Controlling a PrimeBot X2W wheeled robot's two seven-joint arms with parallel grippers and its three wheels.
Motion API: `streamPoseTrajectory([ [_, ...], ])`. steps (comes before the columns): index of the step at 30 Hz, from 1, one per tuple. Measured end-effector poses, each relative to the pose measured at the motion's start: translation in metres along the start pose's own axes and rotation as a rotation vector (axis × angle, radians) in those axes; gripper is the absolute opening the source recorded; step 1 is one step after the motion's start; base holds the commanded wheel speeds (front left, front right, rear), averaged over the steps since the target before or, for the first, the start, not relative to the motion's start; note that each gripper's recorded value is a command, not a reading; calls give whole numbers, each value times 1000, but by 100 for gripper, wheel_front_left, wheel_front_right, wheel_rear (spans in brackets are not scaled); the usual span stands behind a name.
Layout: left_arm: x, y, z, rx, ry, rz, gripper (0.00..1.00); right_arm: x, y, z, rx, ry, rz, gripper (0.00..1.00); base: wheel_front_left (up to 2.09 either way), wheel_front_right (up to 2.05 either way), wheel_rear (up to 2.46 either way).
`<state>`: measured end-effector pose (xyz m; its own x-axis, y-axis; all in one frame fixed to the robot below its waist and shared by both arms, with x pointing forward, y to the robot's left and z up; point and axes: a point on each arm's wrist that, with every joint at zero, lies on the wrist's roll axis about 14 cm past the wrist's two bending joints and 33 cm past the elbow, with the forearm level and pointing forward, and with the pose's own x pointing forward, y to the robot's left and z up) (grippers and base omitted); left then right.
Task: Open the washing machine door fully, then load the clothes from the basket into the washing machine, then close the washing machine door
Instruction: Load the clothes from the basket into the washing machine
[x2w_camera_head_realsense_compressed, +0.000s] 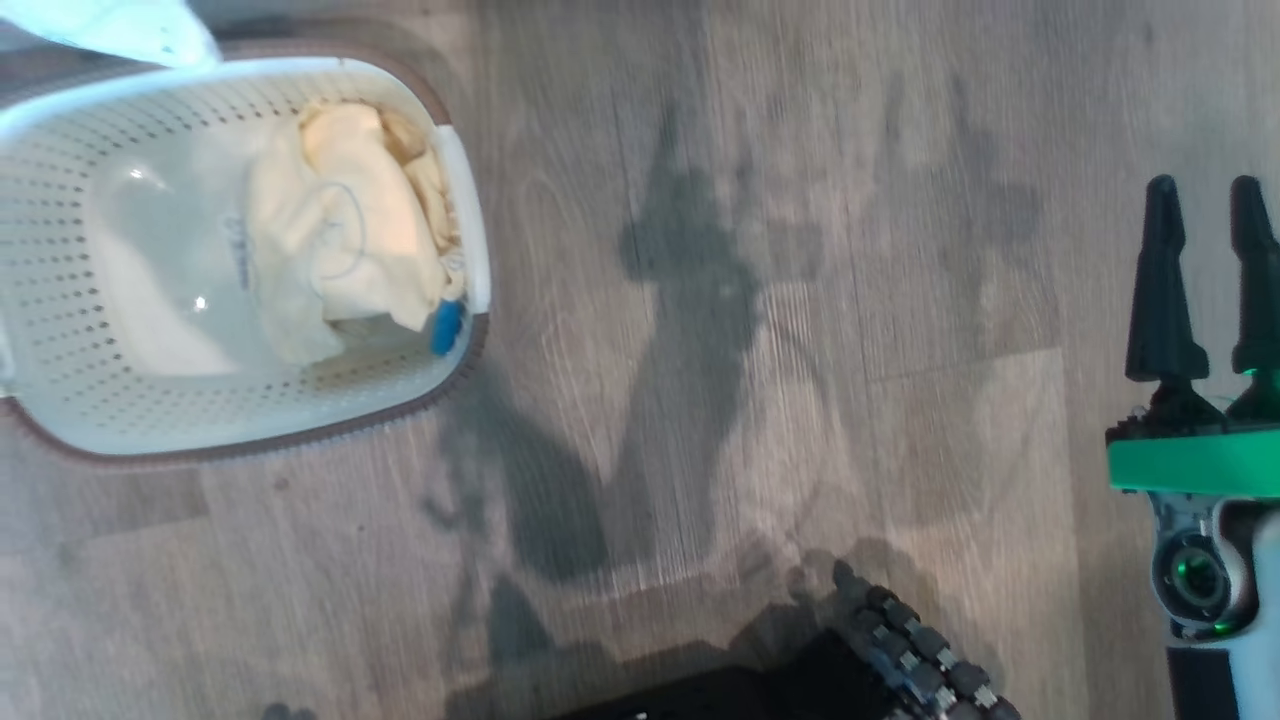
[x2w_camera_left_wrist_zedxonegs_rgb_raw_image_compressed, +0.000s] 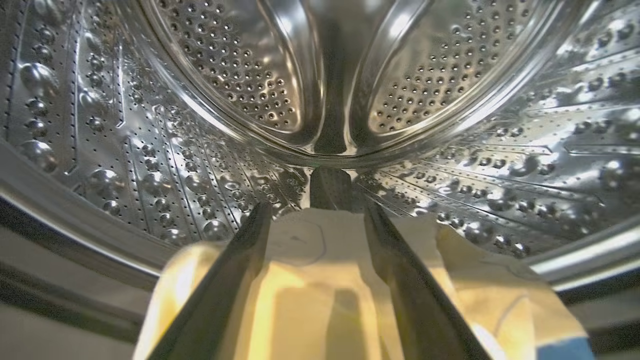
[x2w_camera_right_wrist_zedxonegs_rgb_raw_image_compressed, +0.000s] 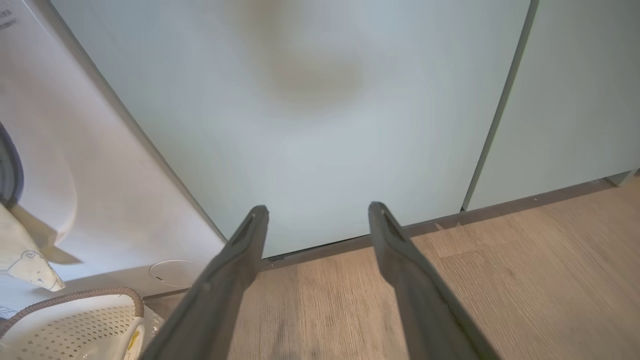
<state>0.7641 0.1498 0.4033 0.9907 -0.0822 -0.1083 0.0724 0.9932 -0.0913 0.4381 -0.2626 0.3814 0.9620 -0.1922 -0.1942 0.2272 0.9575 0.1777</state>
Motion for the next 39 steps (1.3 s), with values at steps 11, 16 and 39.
streamPoseTrajectory([
  [11,-77,-4,23,1,-98,-12,100,-13,10,19,1,-44,25,100,0,0,0],
  [16,-127,-9,32,-16,-134,-7,100,-19,17,30,-2,-71,48,100,0,0,0],
  [39,-304,-17,62,-31,-142,71,100,-60,53,71,-51,-149,216,100,0,0,0],
])
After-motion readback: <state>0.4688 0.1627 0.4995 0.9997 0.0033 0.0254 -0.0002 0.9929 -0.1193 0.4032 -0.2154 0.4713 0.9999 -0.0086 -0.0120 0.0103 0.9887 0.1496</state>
